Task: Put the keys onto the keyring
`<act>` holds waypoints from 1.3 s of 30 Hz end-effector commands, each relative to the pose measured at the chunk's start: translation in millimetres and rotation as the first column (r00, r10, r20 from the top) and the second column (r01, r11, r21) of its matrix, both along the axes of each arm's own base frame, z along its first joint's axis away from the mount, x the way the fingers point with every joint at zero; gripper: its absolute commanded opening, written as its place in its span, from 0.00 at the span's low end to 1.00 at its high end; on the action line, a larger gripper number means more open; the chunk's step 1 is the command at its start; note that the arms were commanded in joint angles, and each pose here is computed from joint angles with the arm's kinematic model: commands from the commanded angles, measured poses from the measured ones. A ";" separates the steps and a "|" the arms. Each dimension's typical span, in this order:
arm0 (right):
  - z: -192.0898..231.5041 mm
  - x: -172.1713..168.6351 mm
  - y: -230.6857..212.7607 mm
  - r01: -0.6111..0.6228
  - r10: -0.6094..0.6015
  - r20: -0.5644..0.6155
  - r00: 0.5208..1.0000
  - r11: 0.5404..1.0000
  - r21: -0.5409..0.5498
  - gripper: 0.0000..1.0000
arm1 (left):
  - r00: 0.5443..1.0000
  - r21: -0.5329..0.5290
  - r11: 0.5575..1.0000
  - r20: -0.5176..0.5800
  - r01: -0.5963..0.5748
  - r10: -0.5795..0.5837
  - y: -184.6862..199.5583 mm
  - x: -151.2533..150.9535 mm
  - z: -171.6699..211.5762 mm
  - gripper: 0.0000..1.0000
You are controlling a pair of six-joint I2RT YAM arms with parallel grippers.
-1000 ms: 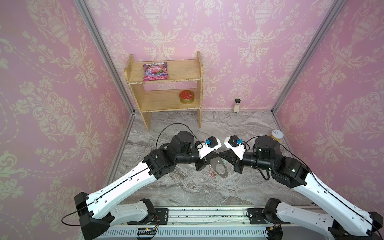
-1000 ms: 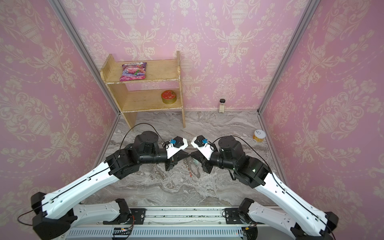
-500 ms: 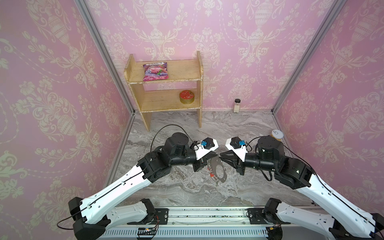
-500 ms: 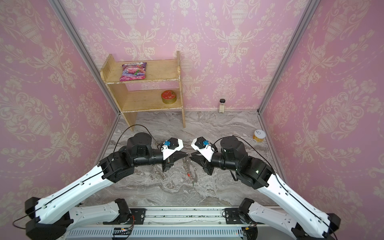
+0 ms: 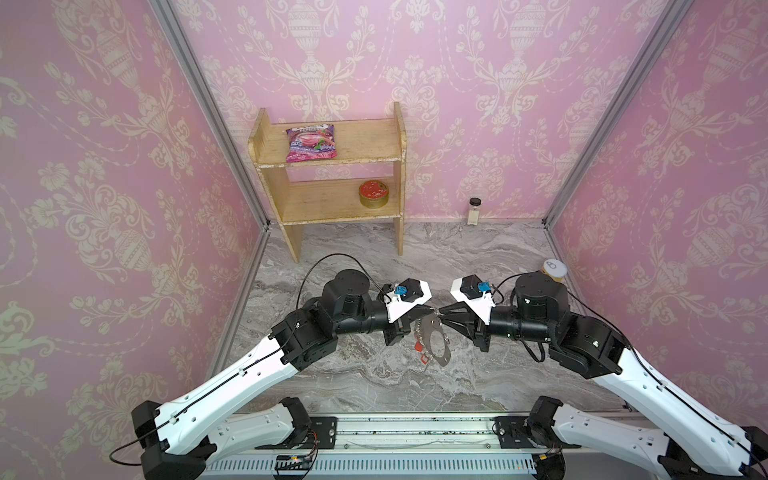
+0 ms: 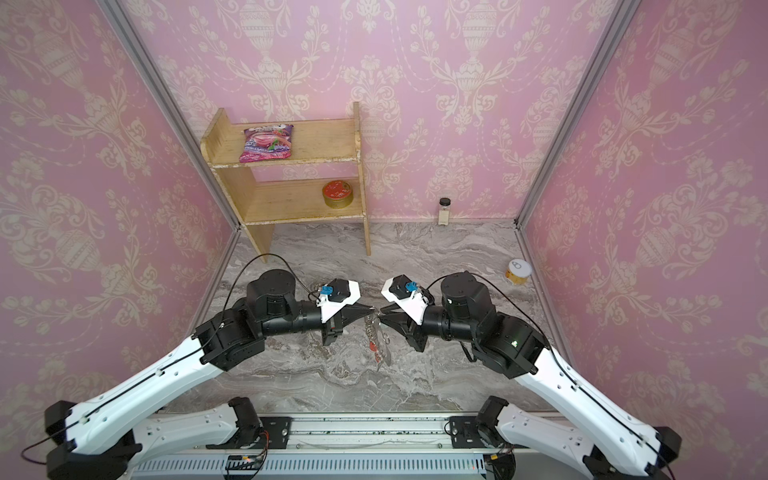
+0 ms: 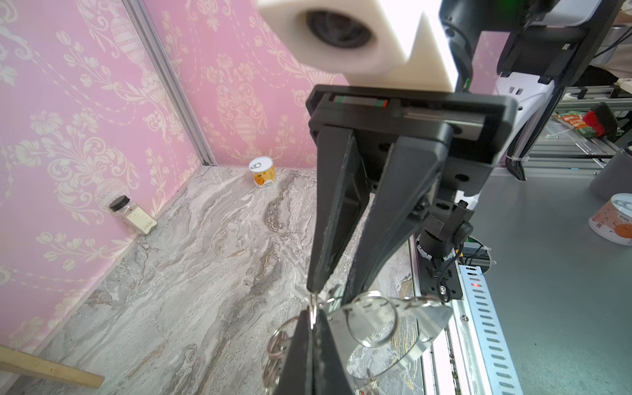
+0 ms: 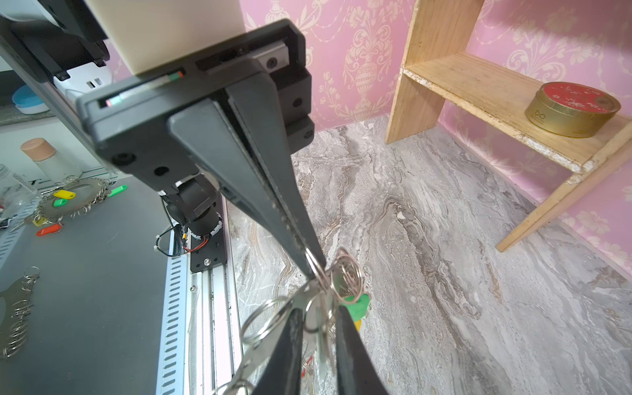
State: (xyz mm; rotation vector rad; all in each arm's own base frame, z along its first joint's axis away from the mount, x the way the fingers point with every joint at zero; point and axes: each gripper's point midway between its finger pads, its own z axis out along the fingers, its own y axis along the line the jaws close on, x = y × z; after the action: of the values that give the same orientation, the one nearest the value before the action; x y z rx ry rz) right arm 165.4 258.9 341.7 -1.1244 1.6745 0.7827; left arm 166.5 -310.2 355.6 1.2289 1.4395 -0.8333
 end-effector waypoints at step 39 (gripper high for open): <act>28.9 -29.6 9.8 -0.201 0.201 0.017 0.980 0.971 0.129 0.12 | 0.971 -0.276 0.937 0.159 0.216 -0.177 3.8 -30.0 60.7 0.00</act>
State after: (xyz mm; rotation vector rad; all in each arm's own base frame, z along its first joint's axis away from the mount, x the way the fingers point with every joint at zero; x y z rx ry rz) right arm 140.9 263.6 380.3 -1.1897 1.4687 0.9407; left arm 142.2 -310.7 385.0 1.2284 1.1606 -1.0242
